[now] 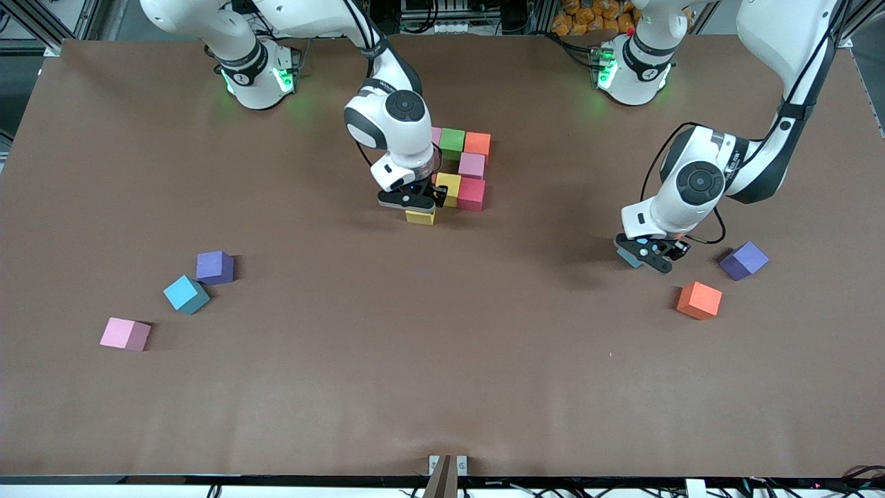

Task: Form number 2 with 11 blocks
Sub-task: 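Release the yellow cube with the right gripper while the left gripper grasps cyan, then reach and grasp the purple cube with the right gripper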

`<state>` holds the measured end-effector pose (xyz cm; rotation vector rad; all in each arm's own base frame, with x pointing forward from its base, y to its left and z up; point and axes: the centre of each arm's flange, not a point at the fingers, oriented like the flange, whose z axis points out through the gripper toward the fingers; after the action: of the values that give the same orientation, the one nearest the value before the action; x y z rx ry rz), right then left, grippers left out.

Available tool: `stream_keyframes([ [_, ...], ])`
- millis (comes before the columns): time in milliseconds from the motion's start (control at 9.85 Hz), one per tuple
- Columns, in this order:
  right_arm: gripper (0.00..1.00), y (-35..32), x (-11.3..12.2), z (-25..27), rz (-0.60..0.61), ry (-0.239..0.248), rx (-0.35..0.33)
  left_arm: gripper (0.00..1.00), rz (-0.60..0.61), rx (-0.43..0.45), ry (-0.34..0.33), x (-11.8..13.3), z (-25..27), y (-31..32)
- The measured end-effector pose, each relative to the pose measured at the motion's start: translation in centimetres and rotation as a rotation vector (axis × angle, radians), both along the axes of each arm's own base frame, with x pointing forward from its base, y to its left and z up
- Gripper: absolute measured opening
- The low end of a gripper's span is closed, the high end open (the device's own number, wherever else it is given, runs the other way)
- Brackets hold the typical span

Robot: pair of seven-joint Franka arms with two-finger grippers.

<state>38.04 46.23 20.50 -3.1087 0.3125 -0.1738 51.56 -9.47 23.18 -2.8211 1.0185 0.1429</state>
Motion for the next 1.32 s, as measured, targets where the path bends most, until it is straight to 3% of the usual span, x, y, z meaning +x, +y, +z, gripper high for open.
stream_keyframes([
  [203, 0.98, -0.2, -0.9, -1.4, 0.001, 0.019, -0.022, 0.77, 0.0, 0.0, 0.0, 0.0, 0.0, 0.0],
  [507, 1.0, -0.5, 0.0, -1.0, -0.015, 0.01, -0.016, 0.77, -0.001, -0.001, -0.001, 0.0, 0.0, -0.1],
  [1015, 1.0, -3.0, 4.6, 2.6, -0.128, -0.01, 0.046, 0.77, -0.005, 0.0, 0.005, -0.3, -0.2, -0.2],
  [1319, 1.0, -8.0, 8.8, 5.5, -0.019, 0.009, 0.002, 0.77, -0.007, 0.0, 0.006, -0.3, -0.2, -0.3],
])
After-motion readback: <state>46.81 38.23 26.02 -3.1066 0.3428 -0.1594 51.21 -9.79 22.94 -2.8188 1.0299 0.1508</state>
